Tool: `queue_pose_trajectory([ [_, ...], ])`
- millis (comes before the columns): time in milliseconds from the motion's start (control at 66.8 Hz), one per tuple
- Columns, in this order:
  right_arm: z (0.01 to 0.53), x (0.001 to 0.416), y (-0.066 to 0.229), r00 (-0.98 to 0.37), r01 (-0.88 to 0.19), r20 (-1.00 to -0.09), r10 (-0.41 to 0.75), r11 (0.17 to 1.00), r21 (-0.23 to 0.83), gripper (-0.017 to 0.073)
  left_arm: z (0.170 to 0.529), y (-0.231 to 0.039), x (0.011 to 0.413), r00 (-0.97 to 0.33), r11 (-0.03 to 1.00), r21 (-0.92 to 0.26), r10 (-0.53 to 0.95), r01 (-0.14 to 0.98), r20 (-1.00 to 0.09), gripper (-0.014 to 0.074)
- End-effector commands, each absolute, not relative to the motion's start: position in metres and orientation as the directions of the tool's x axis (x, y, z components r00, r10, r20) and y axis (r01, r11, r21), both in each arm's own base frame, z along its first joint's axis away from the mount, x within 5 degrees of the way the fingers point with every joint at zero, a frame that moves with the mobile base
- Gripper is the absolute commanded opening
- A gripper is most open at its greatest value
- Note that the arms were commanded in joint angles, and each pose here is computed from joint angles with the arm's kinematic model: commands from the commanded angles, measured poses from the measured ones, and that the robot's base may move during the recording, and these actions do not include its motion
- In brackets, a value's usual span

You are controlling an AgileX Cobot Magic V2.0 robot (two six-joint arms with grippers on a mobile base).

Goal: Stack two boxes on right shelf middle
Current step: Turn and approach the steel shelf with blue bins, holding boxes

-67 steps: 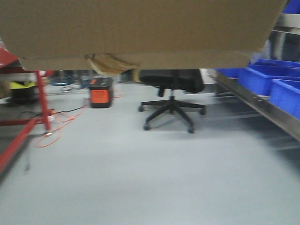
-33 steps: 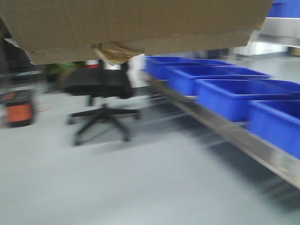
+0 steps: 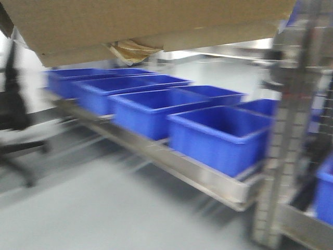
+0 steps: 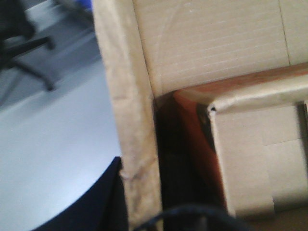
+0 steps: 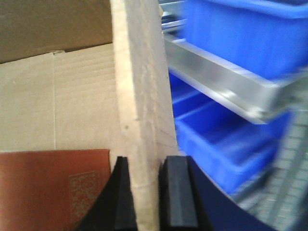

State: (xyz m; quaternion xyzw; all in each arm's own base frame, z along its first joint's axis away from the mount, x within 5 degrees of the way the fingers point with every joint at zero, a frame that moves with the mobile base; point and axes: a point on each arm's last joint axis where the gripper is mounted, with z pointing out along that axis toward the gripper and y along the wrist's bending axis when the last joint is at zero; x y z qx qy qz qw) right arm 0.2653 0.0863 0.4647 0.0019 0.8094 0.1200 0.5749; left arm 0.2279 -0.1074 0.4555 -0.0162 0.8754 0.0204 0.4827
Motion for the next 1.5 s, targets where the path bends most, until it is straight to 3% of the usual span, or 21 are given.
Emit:
queue_pose_trajectory([
  [0, 0.4839, 0.2611, 0.0862, -0.213, -0.187, -0.958, 0.194, 0.954, 0.235, -0.0162, 0.4604, -0.1046, 0.2250, -0.518, 0.999, 0.027, -0.001, -0.047, -0.855, -0.0111],
  [1483, 0.4839, 0.2611, 0.0862, -0.213, -0.187, -0.958, 0.194, 0.954, 0.235, -0.0162, 0.4606, -0.1044, 0.2251, -0.516, 0.998, 0.030, 0.001, -0.048, -0.857, -0.0111],
])
